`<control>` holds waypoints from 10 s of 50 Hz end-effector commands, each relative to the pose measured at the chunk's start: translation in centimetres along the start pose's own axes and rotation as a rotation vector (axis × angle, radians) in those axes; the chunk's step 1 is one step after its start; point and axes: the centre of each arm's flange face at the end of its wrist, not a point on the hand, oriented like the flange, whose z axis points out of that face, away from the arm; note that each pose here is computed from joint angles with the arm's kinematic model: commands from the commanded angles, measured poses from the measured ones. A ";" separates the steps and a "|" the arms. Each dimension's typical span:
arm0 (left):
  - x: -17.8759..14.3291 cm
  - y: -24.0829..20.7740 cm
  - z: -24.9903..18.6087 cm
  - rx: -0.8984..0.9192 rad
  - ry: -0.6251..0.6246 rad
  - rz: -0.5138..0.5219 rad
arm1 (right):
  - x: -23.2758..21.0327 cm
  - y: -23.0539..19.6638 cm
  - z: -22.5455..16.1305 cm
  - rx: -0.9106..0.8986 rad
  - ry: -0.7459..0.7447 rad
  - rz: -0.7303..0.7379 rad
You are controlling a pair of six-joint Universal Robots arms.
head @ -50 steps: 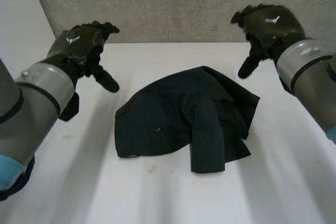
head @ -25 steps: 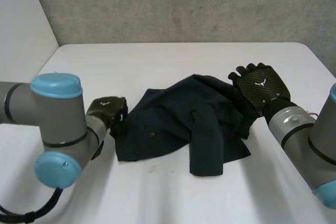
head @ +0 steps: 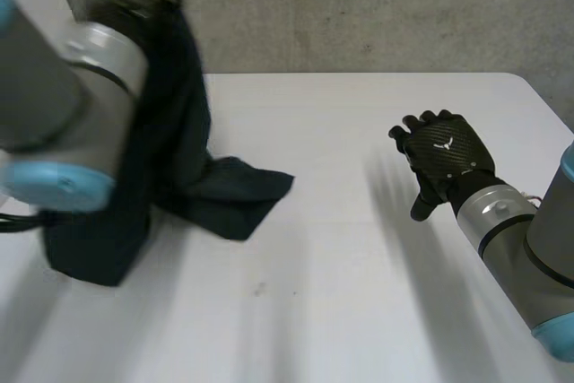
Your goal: Fold the shorts.
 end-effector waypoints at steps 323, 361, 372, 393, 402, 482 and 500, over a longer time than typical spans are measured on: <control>0.3 13.5 -13.1 -0.600 0.194 0.451 | -1.9 3.2 2.5 -0.215 -0.172 -0.118; 5.3 14.1 -8.0 -0.341 0.265 0.625 | 0.3 0.3 -0.3 -0.287 -0.194 -0.179; 5.2 18.7 1.4 -0.183 0.135 0.644 | 1.7 1.2 9.8 -0.062 0.038 -0.254; 7.9 21.3 1.7 0.029 0.141 0.604 | 1.3 1.2 13.0 0.081 0.117 -0.275; 5.7 15.0 -2.5 -0.051 0.151 0.427 | 2.0 -1.7 5.5 -0.044 0.027 -0.015; 0.9 8.4 -3.2 -0.237 0.025 0.078 | -6.1 -6.7 4.9 0.201 -0.436 0.243; 5.9 18.6 -5.5 -0.538 0.193 0.127 | -7.0 1.7 9.6 -0.227 -0.333 0.284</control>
